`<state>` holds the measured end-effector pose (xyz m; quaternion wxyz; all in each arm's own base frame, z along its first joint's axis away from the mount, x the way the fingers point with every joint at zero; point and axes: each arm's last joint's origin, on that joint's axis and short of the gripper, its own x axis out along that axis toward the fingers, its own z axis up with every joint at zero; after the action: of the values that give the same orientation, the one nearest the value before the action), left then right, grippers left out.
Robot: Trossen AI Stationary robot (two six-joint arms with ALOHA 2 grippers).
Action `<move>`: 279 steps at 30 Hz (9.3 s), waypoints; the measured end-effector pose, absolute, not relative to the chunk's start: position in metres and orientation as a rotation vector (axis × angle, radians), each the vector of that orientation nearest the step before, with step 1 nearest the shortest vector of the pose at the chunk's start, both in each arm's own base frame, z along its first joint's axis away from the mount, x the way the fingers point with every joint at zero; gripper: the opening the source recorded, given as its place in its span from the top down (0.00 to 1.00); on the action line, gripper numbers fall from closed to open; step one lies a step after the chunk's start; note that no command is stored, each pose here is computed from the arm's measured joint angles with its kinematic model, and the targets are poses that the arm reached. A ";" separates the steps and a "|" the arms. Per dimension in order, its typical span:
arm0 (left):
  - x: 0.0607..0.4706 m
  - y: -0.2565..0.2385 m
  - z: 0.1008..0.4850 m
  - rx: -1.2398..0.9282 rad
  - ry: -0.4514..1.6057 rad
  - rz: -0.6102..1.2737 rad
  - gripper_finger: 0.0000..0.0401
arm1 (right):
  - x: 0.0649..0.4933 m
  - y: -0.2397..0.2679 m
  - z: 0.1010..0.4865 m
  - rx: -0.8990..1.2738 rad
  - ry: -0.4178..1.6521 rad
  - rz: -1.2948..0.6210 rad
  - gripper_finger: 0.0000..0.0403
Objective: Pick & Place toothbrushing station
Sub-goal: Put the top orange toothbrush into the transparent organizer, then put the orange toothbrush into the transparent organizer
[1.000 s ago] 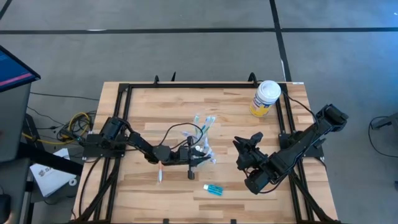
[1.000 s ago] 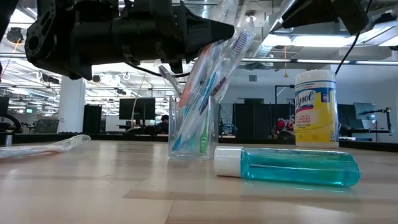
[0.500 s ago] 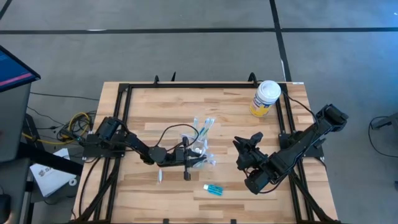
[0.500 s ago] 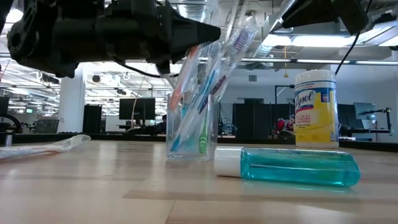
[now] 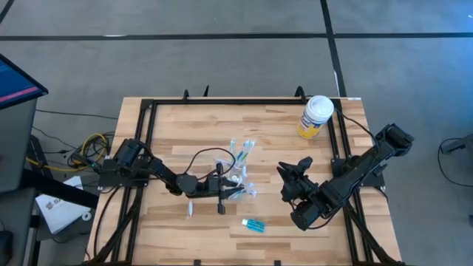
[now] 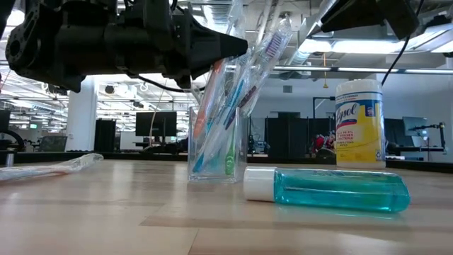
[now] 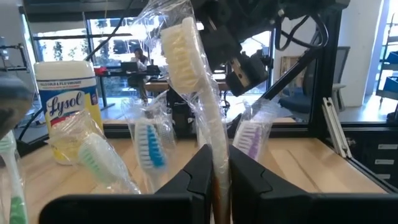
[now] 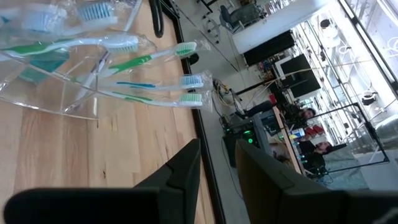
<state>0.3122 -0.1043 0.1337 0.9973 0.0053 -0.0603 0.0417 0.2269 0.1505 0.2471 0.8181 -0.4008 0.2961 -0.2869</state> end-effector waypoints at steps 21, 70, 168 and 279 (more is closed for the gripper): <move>0.313 -0.104 0.122 0.005 -0.012 0.083 0.93 | 0.230 0.145 0.247 -0.847 0.642 -0.634 0.77; 0.311 -0.104 0.148 0.019 -0.128 0.061 0.54 | 0.230 0.145 0.247 -0.839 0.639 -0.635 0.77; 0.177 -0.099 0.154 -0.881 0.779 0.747 0.66 | 0.232 0.146 0.247 -0.809 0.624 -0.635 0.77; 0.206 -0.108 0.206 -0.083 -0.050 0.247 1.00 | 0.321 0.114 0.287 -0.333 0.342 -0.060 0.82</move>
<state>0.2058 -0.1083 0.2056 0.9912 -0.0413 -0.0251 0.1231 0.3214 0.1141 0.2866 0.9712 -0.1650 0.1695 -0.0295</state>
